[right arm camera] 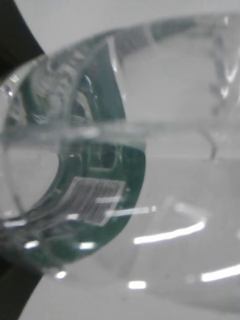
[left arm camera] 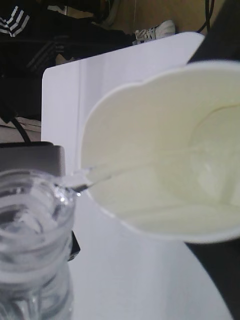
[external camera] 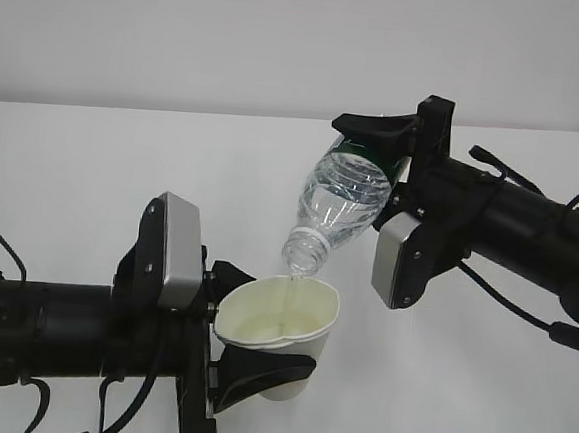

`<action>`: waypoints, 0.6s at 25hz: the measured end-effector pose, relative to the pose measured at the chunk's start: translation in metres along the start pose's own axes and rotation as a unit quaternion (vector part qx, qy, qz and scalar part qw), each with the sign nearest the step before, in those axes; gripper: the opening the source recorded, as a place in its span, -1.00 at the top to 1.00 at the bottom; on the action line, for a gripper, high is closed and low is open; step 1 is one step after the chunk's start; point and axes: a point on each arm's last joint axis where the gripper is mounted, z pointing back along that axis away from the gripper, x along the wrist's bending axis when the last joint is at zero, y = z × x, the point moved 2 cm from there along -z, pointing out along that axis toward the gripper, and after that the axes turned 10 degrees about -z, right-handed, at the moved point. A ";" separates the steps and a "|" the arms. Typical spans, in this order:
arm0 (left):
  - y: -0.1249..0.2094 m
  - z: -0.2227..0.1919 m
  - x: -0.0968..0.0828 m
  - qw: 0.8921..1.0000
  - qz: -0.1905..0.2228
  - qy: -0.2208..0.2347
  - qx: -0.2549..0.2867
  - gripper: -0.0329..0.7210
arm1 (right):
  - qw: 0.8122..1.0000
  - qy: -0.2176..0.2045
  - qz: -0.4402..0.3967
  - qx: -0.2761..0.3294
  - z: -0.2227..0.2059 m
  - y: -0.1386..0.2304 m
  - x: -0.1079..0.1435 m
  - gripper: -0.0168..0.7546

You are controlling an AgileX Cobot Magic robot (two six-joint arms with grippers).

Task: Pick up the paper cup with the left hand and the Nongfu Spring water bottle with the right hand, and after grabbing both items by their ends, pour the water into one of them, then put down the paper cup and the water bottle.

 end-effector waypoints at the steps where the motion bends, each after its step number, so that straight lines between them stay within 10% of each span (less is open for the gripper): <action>1: 0.000 0.000 0.000 1.000 0.000 0.000 0.000 -0.20 | 1.000 0.000 0.001 0.000 0.000 0.000 0.000 -0.23; 15: 0.000 0.000 0.000 1.000 0.000 0.000 0.000 -0.20 | 1.000 0.000 0.001 0.000 0.000 0.000 0.000 -0.23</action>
